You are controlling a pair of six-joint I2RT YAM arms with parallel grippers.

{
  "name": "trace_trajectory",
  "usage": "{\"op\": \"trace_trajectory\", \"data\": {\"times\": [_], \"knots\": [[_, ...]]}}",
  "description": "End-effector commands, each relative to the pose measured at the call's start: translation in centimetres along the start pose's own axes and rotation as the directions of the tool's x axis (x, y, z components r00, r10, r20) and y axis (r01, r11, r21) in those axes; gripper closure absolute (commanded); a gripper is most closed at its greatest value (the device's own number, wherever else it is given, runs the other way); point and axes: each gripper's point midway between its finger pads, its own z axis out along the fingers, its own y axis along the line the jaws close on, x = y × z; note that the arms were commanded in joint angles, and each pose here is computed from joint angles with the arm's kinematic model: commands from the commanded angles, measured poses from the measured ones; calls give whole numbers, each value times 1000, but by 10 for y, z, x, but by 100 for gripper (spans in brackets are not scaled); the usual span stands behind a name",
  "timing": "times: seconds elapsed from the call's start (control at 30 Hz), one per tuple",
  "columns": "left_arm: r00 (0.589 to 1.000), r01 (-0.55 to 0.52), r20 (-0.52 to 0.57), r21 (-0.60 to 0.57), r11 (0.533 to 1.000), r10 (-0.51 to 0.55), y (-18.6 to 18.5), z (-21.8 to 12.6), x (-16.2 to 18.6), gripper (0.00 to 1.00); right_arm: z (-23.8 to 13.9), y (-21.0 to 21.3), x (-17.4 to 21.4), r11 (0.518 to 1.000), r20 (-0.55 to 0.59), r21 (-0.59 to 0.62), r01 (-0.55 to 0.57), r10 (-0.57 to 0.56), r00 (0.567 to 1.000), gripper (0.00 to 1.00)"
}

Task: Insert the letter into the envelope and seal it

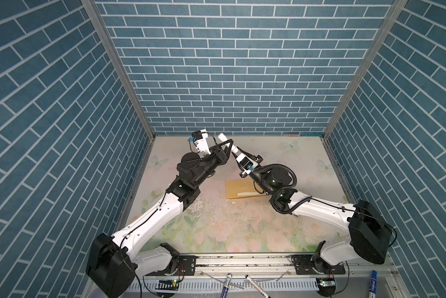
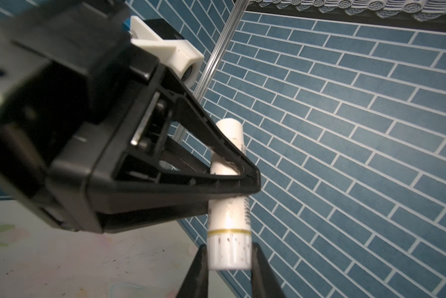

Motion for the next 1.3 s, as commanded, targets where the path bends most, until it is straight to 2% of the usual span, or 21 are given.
{"op": "trace_trajectory", "data": {"times": [0.0,0.03,0.1,0.17,0.23,0.37,0.47,0.53,0.63,0.87,0.93,1.0,1.07,1.1,1.17,1.27], "knots": [[998,-57,-17,41,998,58,-10,2,1,100,2,-24,-46,975,88,-66,-213,218,972,96],[997,-70,-19,49,996,71,-11,2,2,100,1,-29,-48,950,84,-117,-290,300,950,97],[995,-100,-18,73,992,102,-15,2,3,100,-1,-37,-49,869,56,-211,-448,468,882,99],[992,-121,-10,107,987,123,-20,0,3,100,-4,-44,-56,760,21,-320,-566,603,798,100],[990,-140,-2,145,979,142,-28,-1,2,100,-8,-46,-64,654,-27,-407,-637,689,724,100],[985,-169,-2,212,963,173,-41,-2,3,100,-8,-50,-70,447,-155,-503,-740,795,586,100],[980,-190,-3,244,951,197,-47,-3,4,100,-7,-57,-71,325,-193,-537,-779,851,489,100],[978,-200,-4,255,946,207,-49,-4,5,100,-5,-62,-69,262,-207,-549,-794,878,432,100],[978,-203,0,259,944,210,-51,-4,4,100,-2,-63,-66,208,-228,-556,-805,893,388,100],[978,-202,-1,259,945,209,-50,-4,4,100,2,-61,-61,180,-261,-548,-817,891,371,100],[980,-191,-3,249,949,198,-48,-2,5,100,1,-60,-61,193,-253,-554,-810,888,384,100],[987,-157,-4,216,964,162,-42,0,2,100,-1,-60,-59,229,-232,-551,-803,882,411,100],[993,-117,-7,190,975,120,-39,2,0,100,-3,-59,-57,301,-200,-544,-783,860,469,93],[996,-90,-8,174,981,93,-35,4,0,100,-4,-57,-55,336,-190,-537,-774,845,500,86],[999,-42,-3,157,987,43,-33,4,-3,100,-10,-55,-51,438,-151,-516,-736,800,581,69],[1000,3,3,142,990,-3,-32,4,-7,100,-26,-49,-48,653,-48,-460,-602,658,751,36]]}}
